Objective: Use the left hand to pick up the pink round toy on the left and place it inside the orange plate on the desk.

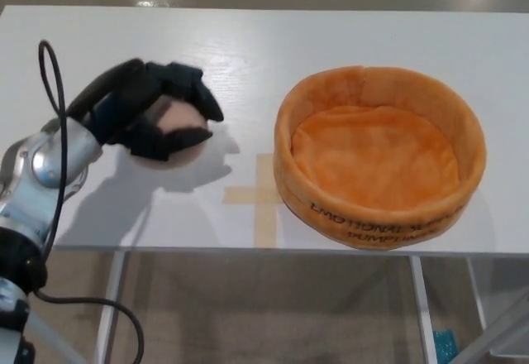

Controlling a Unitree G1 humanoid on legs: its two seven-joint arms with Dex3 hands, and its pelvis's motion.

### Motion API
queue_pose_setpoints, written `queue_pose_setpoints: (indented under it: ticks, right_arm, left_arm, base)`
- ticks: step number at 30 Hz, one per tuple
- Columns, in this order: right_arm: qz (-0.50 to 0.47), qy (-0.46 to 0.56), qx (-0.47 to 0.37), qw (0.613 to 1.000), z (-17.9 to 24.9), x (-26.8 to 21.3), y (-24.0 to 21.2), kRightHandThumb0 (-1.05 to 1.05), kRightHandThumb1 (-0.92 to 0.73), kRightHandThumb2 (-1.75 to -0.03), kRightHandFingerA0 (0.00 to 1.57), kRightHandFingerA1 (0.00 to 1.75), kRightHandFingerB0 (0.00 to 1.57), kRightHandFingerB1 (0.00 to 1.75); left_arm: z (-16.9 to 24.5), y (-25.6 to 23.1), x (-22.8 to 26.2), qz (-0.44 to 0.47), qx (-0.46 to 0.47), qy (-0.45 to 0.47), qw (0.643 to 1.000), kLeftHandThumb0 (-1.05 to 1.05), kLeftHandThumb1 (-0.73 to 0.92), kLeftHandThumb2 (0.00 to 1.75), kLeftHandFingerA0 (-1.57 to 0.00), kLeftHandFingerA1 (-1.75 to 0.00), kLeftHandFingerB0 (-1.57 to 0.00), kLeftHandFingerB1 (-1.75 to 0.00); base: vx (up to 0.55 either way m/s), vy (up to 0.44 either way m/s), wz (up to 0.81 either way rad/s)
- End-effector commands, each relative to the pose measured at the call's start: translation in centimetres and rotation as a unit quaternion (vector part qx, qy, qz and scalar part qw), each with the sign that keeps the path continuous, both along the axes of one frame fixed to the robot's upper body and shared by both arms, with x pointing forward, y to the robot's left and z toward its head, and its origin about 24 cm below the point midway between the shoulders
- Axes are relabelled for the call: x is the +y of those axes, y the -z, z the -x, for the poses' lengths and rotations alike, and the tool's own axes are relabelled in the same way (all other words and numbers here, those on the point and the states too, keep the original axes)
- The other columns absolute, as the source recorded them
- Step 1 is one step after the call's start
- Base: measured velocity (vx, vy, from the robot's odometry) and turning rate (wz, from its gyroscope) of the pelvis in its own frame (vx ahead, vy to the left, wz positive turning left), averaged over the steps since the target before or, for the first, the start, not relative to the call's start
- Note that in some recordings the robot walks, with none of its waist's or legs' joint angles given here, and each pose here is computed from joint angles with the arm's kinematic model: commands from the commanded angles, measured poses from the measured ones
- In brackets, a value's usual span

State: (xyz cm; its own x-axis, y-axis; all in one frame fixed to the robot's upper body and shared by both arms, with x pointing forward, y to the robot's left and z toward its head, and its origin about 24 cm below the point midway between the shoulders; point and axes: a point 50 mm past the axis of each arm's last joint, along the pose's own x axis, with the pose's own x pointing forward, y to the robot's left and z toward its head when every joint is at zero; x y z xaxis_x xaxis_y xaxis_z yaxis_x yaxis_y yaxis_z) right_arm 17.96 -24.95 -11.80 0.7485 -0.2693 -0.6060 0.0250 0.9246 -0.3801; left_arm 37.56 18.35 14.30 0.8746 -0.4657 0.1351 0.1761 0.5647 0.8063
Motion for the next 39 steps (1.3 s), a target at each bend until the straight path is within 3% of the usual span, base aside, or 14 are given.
queue_pose_setpoints:
  ticks: [1,11,13,15,16,19,20,30,31,34,36,37,38,39]
  right_arm:
    - [0.0,0.006,0.003,1.0,0.6,-0.2,0.2,-0.38,-0.58,-0.58,0.75,0.62,0.65,0.45]
    - [-0.004,0.008,0.004,1.0,0.3,-0.1,0.1,-0.37,-0.58,-0.58,0.75,0.59,0.64,0.44]
    - [-0.003,0.005,0.005,1.0,0.3,-0.2,0.1,-0.37,-0.58,-0.58,0.75,0.57,0.63,0.44]
    - [0.0,0.004,0.007,1.0,0.3,-0.2,0.1,-0.37,-0.59,-0.58,0.74,0.55,0.63,0.43]
    - [-0.003,0.005,0.005,1.0,0.3,-0.2,0.1,-0.37,-0.58,-0.58,0.75,0.57,0.65,0.44]
    - [-0.004,0.006,0.005,1.0,0.4,-0.2,0.2,-0.38,-0.58,-0.58,0.74,0.57,0.65,0.43]
    - [-0.006,0.007,0.004,1.0,0.4,-0.2,0.1,-0.37,-0.59,-0.58,0.74,0.57,0.64,0.44]
    - [-0.008,0.006,-0.003,1.0,0.3,-0.2,0.0,-0.37,-0.58,-0.58,0.75,0.59,0.64,0.44]
    - [-0.006,0.003,-0.003,1.0,0.3,-0.2,0.0,-0.37,-0.59,-0.58,0.73,0.56,0.63,0.44]
    - [-0.004,0.0,-0.004,1.0,0.2,-0.2,0.0,-0.37,-0.59,-0.58,0.73,0.56,0.63,0.44]
    - [-0.004,0.001,-0.003,1.0,0.2,-0.2,0.0,-0.37,-0.59,-0.58,0.75,0.58,0.63,0.44]
    - [-0.001,-0.001,-0.005,1.0,0.0,-0.3,-0.1,-0.38,-0.59,-0.58,0.75,0.59,0.63,0.43]
    - [0.0,-0.001,-0.007,1.0,-0.1,-0.3,-0.2,-0.38,-0.58,-0.58,0.75,0.59,0.64,0.44]
    - [0.0,-0.001,-0.008,1.0,-0.1,-0.3,-0.2,-0.38,-0.58,-0.58,0.75,0.59,0.64,0.44]
  left_arm:
    - [-0.2,-0.8,-0.5,-0.002,-0.005,0.006,1.0,-0.13,0.79,0.68,-0.94,-1.3,-0.79,-1.0]
    - [-1.5,-7.3,-6.8,-0.026,-0.101,0.071,0.992,-0.26,0.81,0.64,-0.75,-1.57,-0.74,-1.18]
    - [-1.6,-8.2,-8.3,-0.03,-0.111,0.081,0.99,-0.27,0.77,0.67,-0.82,-1.51,-0.87,-0.76]
    - [-1.6,-8.4,-8.9,-0.035,-0.12,0.086,0.988,-0.24,0.78,0.68,-0.81,-1.53,-0.86,-0.81]
    - [-1.7,-8.7,-10.0,-0.036,-0.115,0.092,0.989,-0.25,0.81,0.63,-0.69,-1.66,-0.65,-1.29]
    - [-1.8,-8.9,-11.0,-0.038,-0.111,0.099,0.988,-0.22,0.82,0.63,-0.7,-1.66,-0.65,-1.3]
    - [-1.9,-8.9,-11.6,-0.046,-0.111,0.1,0.988,-0.24,0.78,0.62,-0.72,-1.66,-0.77,-0.96]
    - [-2.1,-8.1,-15.8,-0.074,-0.098,0.105,0.987,-0.25,0.78,0.61,-0.73,-1.69,-0.68,-1.23]
    - [-2.0,-7.8,-16.0,-0.075,-0.096,0.106,0.987,-0.27,0.78,0.63,-0.73,-1.66,-0.78,-0.82]
    - [-1.9,-7.2,-16.4,-0.077,-0.094,0.107,0.987,-0.27,0.78,0.63,-0.73,-1.66,-0.78,-0.82]
    - [-1.8,-6.5,-17.0,-0.074,-0.072,0.124,0.987,-0.24,0.74,0.65,-0.84,-1.44,-0.83,-0.58]
    - [-1.9,-6.3,-17.2,-0.085,-0.046,0.126,0.987,-0.28,0.7,0.61,-0.87,-0.99,-0.61,-0.4]
    - [-1.9,-6.0,-17.4,-0.114,-0.026,0.13,0.985,-0.34,0.28,0.88,-0.01,-0.48,0.0,-0.46]
    - [-1.9,-5.8,-17.6,-0.134,-0.013,0.133,0.982,-0.34,0.28,0.88,-0.01,-0.48,0.0,-0.46]
  base:
    - [0.0,0.0,0.0]
    - [0.0,0.0,0.0]
    - [0.0,0.0,0.0]
    - [0.0,0.0,0.0]
    - [0.0,0.0,0.0]
    - [0.0,0.0,0.0]
    - [0.0,0.0,0.0]
    - [0.0,0.0,0.0]
    - [0.0,0.0,0.0]
    - [0.0,0.0,0.0]
    - [0.0,0.0,0.0]
    - [0.0,0.0,0.0]
    - [0.0,0.0,0.0]
    - [0.0,0.0,0.0]
